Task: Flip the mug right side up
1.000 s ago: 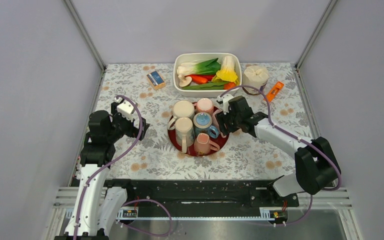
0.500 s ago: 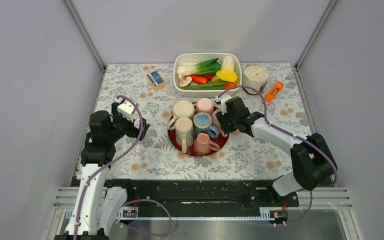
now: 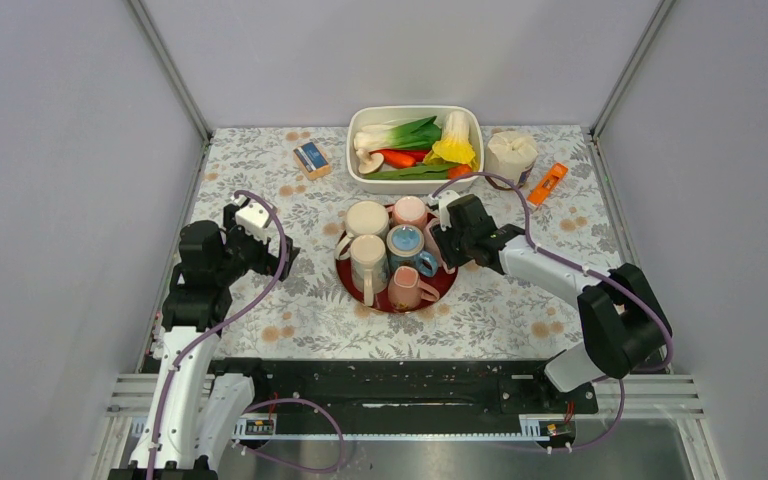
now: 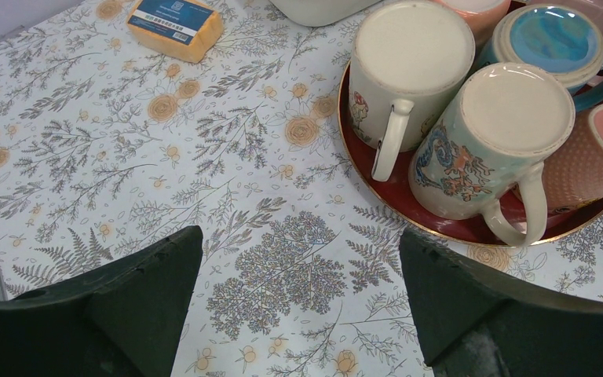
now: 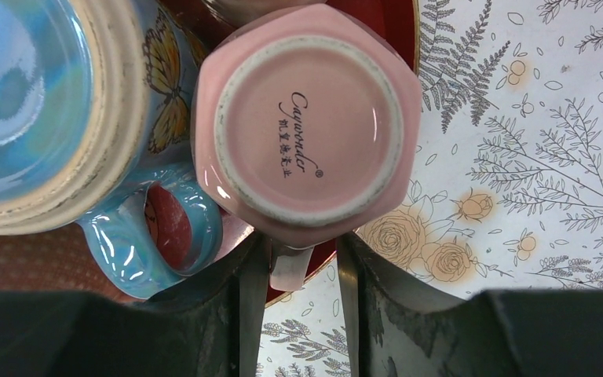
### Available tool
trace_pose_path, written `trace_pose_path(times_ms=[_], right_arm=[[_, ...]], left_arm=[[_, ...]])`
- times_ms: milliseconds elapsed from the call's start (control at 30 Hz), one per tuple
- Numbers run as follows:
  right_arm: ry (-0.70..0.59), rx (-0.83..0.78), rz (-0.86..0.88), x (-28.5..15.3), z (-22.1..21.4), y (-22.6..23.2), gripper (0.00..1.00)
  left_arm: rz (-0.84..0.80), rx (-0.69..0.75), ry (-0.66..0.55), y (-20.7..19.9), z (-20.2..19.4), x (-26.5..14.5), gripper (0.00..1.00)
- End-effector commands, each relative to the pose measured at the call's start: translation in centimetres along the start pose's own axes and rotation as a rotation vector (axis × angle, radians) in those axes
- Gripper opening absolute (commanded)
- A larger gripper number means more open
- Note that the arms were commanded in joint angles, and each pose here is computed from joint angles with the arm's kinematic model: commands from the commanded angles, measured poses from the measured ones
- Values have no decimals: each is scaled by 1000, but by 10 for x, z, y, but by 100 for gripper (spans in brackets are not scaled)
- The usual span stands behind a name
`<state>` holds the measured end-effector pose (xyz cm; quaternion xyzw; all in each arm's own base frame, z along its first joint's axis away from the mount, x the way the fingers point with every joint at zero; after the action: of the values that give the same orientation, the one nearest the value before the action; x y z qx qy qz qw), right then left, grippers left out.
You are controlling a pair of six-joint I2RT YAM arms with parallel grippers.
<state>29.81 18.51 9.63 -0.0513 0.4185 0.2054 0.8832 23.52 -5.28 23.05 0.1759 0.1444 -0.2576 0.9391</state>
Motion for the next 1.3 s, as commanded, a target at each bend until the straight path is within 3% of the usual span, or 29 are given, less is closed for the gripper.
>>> trace_pose_path(times_ms=[0,167,433,600,967,1267], right_arm=[[-72,-6,3,-2,23,7,44],[-84,-7,2,-3,24,7,35],[-101,-20,1,-5,25,7,1],[-158,-30,-13,-14,34,4,0],[-459,-73,65,-87,90,15,0],[-677,-74,131,-172,142,26,0]], left_arm=[[32,35,-48,8,11,0,99],[30,35,-49,7,11,0,99],[29,38,-51,7,11,0,99],[29,38,-51,7,11,-1,99],[56,39,-80,11,21,-5,99],[-20,99,-254,15,84,-11,99]])
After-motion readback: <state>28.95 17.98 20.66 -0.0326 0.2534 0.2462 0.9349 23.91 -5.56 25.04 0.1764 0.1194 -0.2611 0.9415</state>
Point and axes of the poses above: each gripper's point midway between its finger pads, its own x axis out along the fingers, its own y axis along the line the jaws close on, z = x × y, the point moved 3 cm from there along -x, back along the fingers, and after that the axes turned 10 degrees about x, right-handed, at the moved point
